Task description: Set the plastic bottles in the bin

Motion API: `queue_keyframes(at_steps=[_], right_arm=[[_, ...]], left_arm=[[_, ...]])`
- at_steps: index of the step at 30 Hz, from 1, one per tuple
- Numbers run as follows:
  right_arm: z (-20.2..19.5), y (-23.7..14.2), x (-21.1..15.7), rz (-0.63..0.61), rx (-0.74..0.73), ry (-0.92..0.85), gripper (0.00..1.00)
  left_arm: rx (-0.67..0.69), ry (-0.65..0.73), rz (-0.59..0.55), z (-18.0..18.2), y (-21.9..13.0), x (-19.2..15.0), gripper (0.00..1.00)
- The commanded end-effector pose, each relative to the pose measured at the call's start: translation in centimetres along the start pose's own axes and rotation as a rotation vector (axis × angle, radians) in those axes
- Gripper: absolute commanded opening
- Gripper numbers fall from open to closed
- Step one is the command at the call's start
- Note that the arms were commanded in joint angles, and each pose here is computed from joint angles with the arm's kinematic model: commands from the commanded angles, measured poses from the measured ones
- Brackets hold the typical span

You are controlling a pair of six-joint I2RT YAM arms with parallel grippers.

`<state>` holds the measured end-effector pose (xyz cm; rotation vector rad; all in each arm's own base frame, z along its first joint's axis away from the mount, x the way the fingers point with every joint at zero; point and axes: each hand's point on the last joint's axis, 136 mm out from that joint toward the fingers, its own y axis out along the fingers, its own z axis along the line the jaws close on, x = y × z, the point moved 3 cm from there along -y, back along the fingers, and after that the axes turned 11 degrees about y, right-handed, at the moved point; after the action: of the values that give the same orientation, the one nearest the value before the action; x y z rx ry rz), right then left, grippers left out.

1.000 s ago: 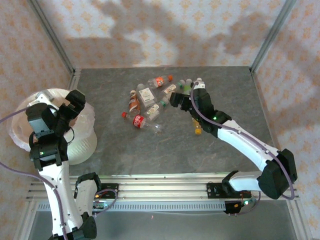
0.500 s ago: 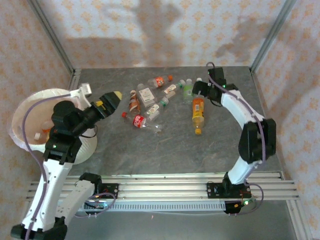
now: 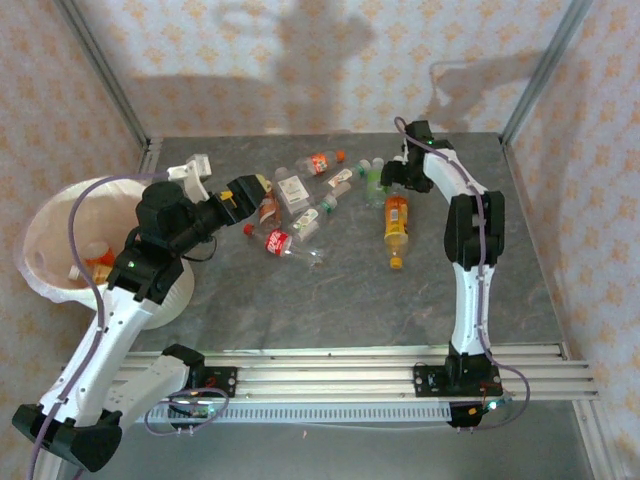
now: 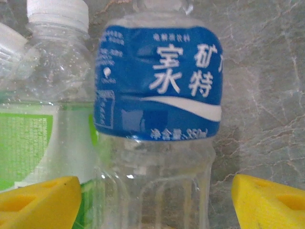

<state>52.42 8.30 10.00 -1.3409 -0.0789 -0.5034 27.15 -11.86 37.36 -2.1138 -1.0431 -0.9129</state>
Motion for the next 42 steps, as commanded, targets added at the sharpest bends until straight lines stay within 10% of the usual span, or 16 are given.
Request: queue_keyframes(at_steps=[1,21,33,42], right_arm=[[-0.7,0.5,-0.6,0.032,-0.051,-0.009,0.81],[-2.6,2.6,-1.5,0.011,-0.118,0.010,0.73],[-1.3,-6.4,1.0,-0.271,-0.035,-0.007,0.51],[1.3,-14.7,-3.6,-0.339,0.248,0.031,0.41]], left_arm=[[0.024,0.040,-0.021,-0.1,-0.1,0.8,1.00],[0.055,0.028,0.078,0.5,3.0,-0.9,1.00],[0.038,0.068,0.121,-1.5,5.2,-1.4,1.00],[0.023,0.059,0.132,-2.2,6.1,-2.0,1.00]])
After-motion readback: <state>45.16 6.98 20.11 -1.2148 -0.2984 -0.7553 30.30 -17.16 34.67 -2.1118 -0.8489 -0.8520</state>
